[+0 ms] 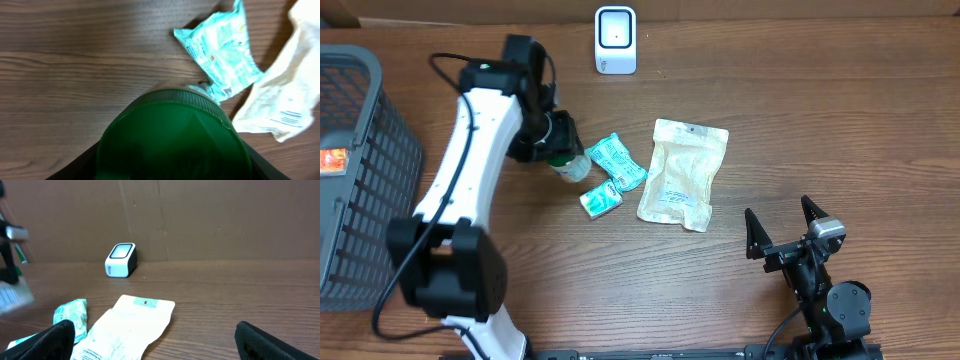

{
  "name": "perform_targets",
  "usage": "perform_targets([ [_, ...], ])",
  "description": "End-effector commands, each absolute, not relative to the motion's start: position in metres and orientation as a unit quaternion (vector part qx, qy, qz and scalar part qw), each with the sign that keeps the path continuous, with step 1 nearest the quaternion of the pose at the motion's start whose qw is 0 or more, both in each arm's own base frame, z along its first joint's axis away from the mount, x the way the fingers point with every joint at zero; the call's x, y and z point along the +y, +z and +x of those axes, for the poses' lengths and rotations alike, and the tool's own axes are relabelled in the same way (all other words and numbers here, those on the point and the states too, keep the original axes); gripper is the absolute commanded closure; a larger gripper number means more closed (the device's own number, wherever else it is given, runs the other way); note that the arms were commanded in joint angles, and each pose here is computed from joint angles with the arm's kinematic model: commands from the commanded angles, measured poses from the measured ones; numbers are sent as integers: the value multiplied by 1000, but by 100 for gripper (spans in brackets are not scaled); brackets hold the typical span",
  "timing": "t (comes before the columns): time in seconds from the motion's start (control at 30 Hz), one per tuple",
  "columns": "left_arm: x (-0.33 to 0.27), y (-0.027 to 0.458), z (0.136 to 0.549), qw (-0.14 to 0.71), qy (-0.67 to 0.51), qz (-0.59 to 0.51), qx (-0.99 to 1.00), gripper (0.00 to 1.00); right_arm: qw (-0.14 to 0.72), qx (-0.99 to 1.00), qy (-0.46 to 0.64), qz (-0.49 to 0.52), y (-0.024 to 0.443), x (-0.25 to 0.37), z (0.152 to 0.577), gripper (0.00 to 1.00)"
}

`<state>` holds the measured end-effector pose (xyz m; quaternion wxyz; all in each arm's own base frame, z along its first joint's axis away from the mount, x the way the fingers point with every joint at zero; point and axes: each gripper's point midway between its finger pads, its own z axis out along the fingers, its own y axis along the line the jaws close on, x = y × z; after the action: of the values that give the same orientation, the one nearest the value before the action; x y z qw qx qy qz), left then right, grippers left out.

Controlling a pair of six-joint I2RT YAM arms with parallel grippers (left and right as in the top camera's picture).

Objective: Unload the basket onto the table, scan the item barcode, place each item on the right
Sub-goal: 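Carry the green-lidded jar out and place it left of the packets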

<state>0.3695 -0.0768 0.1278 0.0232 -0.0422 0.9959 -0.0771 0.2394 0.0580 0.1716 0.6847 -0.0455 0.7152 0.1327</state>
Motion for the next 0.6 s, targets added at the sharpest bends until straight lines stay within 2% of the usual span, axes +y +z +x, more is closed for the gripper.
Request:
perform_targets([
  [0.0,-79,110,377,10,-51,-43,998,51,687,713,134,-48,170,59,239,0],
  [0.27,-61,90,392,25,17,-77,997,51,687,713,134,-48,170,59,239,0],
  [0.57,-79,91,401,42,-14,-74,996,46,687,713,134,-48,170,59,239,0],
])
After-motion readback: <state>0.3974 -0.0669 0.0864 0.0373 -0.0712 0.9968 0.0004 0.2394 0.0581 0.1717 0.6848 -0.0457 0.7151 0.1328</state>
